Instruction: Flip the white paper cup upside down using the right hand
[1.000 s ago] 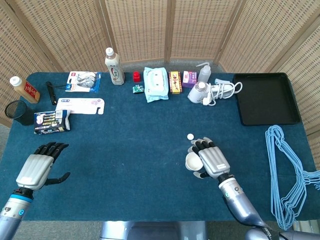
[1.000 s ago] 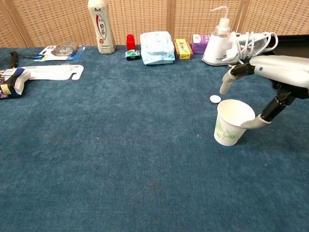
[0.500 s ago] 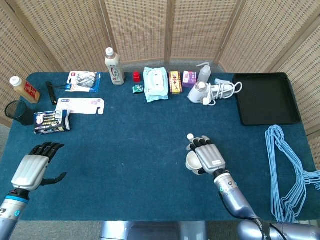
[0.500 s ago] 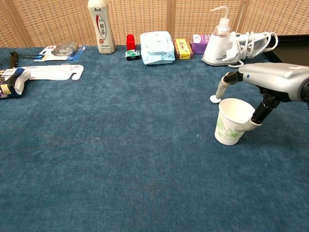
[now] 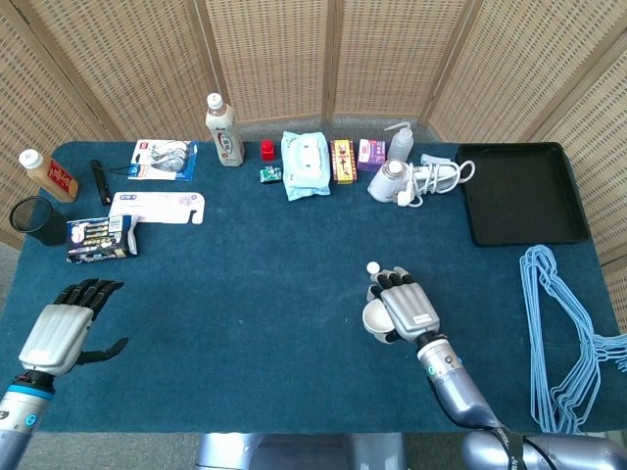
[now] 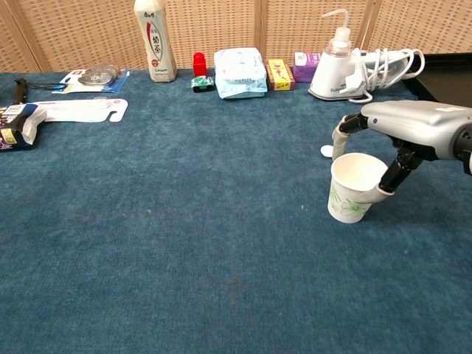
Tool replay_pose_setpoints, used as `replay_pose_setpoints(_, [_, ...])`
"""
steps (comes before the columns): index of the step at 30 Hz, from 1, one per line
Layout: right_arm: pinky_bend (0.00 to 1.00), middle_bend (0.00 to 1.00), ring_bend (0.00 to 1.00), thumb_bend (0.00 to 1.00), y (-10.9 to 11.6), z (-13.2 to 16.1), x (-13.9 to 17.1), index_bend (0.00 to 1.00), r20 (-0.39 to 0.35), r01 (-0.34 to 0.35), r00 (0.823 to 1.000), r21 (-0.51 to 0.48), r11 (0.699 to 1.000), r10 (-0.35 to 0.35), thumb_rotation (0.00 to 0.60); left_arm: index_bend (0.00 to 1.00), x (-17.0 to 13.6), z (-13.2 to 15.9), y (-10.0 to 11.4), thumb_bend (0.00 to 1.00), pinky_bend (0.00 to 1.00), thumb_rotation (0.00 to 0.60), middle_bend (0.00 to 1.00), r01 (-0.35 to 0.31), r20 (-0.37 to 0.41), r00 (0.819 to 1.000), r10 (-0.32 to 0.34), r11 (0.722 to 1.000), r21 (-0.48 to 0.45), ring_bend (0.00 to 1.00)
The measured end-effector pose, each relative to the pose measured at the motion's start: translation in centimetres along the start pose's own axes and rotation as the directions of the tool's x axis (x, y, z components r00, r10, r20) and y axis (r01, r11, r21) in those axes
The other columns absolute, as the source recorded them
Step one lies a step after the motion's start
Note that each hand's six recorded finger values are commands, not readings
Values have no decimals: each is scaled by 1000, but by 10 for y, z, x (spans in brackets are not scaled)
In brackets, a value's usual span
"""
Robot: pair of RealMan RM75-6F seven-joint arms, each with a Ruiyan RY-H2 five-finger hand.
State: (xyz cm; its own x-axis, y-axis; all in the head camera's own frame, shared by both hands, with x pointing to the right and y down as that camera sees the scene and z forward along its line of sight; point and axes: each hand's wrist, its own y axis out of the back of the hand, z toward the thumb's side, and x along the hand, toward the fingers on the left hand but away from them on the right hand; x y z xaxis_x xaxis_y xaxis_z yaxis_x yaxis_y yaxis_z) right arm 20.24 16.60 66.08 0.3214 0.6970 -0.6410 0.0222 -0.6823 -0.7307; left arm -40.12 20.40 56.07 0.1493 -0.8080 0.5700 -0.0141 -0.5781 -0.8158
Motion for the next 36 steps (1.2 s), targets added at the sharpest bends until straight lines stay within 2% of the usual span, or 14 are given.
replay_pose_setpoints(8, [97, 230, 186, 234, 5, 0, -2, 439, -1, 26, 1000, -45, 999, -27, 565, 119, -3, -3, 3, 249, 162, 332, 181, -12, -4, 1000, 12, 1000, -1, 120])
replay_pose_setpoints(12, [96, 232, 186, 235, 10, -1, -4, 439, 4, 32, 999, -138, 990, -32, 563, 119, -4, -4, 6, 248, 162, 328, 180, -20, -7, 1000, 20, 1000, -3, 120])
replay_pose_setpoints(15, [96, 233, 186, 235, 16, -3, -7, 439, 8, 36, 999, -235, 971, -35, 560, 118, -5, -5, 6, 248, 163, 332, 181, -21, -8, 1000, 21, 1000, -2, 120])
replay_pose_setpoints(19, [96, 233, 186, 235, 21, -9, -10, 438, 21, 38, 999, -370, 928, -33, 560, 119, -7, -4, 7, 248, 163, 333, 181, -23, -7, 1000, 23, 1000, -1, 120])
replay_pose_setpoints(22, [96, 233, 185, 233, 18, -19, -13, 435, 47, 41, 999, -469, 882, -21, 560, 118, -7, -3, 8, 248, 163, 330, 181, -25, -4, 1000, 25, 1000, 1, 120])
replay_pose_setpoints(26, [96, 233, 184, 235, 9, -36, -16, 424, 95, 54, 996, -595, 802, 3, 553, 119, -7, -2, 8, 248, 162, 326, 180, -25, -1, 1000, 25, 1000, 1, 120])
replay_pose_setpoints(30, [94, 225, 176, 235, -3, -55, -18, 384, 137, 69, 990, -674, 735, 32, 555, 119, -7, -1, 8, 249, 163, 330, 181, -27, 0, 1000, 27, 1000, 2, 120])
replay_pose_setpoints(33, [84, 195, 153, 235, -12, -70, -17, 307, 164, 79, 985, -690, 720, 49, 557, 118, -7, -1, 8, 249, 163, 328, 181, -26, -1, 1000, 26, 1000, 3, 120])
replay_pose_setpoints(36, [82, 167, 136, 235, -18, -80, -14, 234, 173, 76, 983, -666, 742, 55, 554, 118, -7, -1, 8, 249, 162, 325, 181, -23, 0, 1000, 23, 1000, 5, 120])
